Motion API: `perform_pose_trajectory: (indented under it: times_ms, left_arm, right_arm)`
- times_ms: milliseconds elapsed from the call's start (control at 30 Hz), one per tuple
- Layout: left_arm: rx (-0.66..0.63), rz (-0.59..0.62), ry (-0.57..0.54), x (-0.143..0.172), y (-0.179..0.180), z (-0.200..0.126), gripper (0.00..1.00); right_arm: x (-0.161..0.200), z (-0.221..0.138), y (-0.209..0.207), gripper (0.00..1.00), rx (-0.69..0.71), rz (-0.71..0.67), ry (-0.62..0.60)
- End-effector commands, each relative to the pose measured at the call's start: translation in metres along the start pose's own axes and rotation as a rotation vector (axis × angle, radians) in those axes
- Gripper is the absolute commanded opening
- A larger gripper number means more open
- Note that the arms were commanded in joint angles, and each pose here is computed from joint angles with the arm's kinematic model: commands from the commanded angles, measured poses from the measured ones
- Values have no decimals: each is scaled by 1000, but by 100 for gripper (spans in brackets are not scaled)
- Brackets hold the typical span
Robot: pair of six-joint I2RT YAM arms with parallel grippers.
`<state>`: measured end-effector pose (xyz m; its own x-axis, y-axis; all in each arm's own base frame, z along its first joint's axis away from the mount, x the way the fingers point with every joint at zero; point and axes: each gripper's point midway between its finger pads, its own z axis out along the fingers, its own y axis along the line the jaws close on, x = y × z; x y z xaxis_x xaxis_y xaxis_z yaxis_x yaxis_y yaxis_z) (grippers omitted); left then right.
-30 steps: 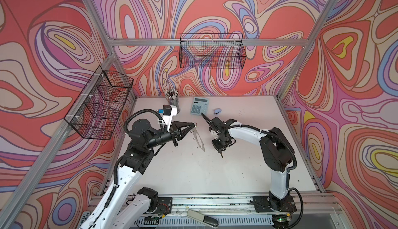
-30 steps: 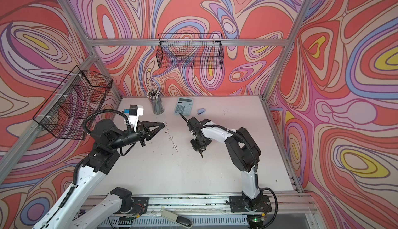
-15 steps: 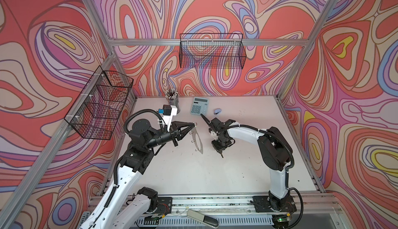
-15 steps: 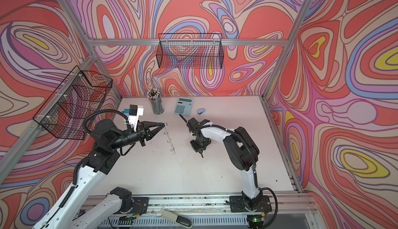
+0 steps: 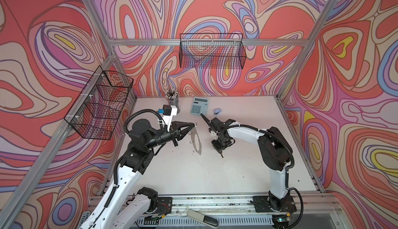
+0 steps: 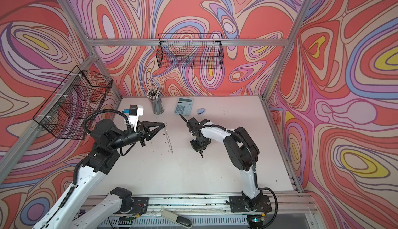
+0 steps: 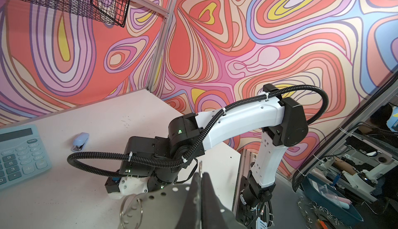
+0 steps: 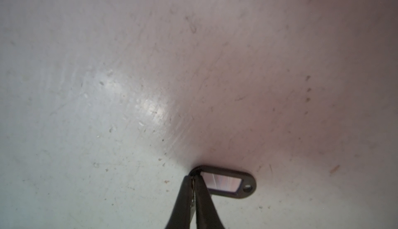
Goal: Attach keys to a key ring
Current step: Pick up the key from the center of the table.
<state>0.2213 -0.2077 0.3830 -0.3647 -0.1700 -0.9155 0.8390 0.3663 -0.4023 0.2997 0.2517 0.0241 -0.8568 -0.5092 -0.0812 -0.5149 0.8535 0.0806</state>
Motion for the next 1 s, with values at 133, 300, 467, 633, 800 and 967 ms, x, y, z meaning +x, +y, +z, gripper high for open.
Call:
perform_pose_trajectory:
  times_ms: [133, 300, 467, 633, 800, 967]
  left_arm:
    - [22, 18, -18, -6, -5, -2, 0]
    - [21, 17, -18, -5, -5, -2, 0]
    - [21, 18, -19, -6, -6, -2, 0]
    - [23, 18, -19, -6, -6, -2, 0]
    - [24, 24, -21, -7, -7, -2, 0]
    - [2, 33, -15, -5, -3, -2, 0]
  right_arm:
    - [-4, -14, -2, 1, 9, -1, -33]
    - [-6, -18, -1, 0, 5, 0, -52]
    - [-24, -46, 0, 0, 11, -11, -191]
    - [-50, -110, -5, 0, 44, -24, -497]
    - [-64, -169, -4, 0, 38, -36, -822]
    - [-66, -229, 1, 0, -4, -45, -1170]
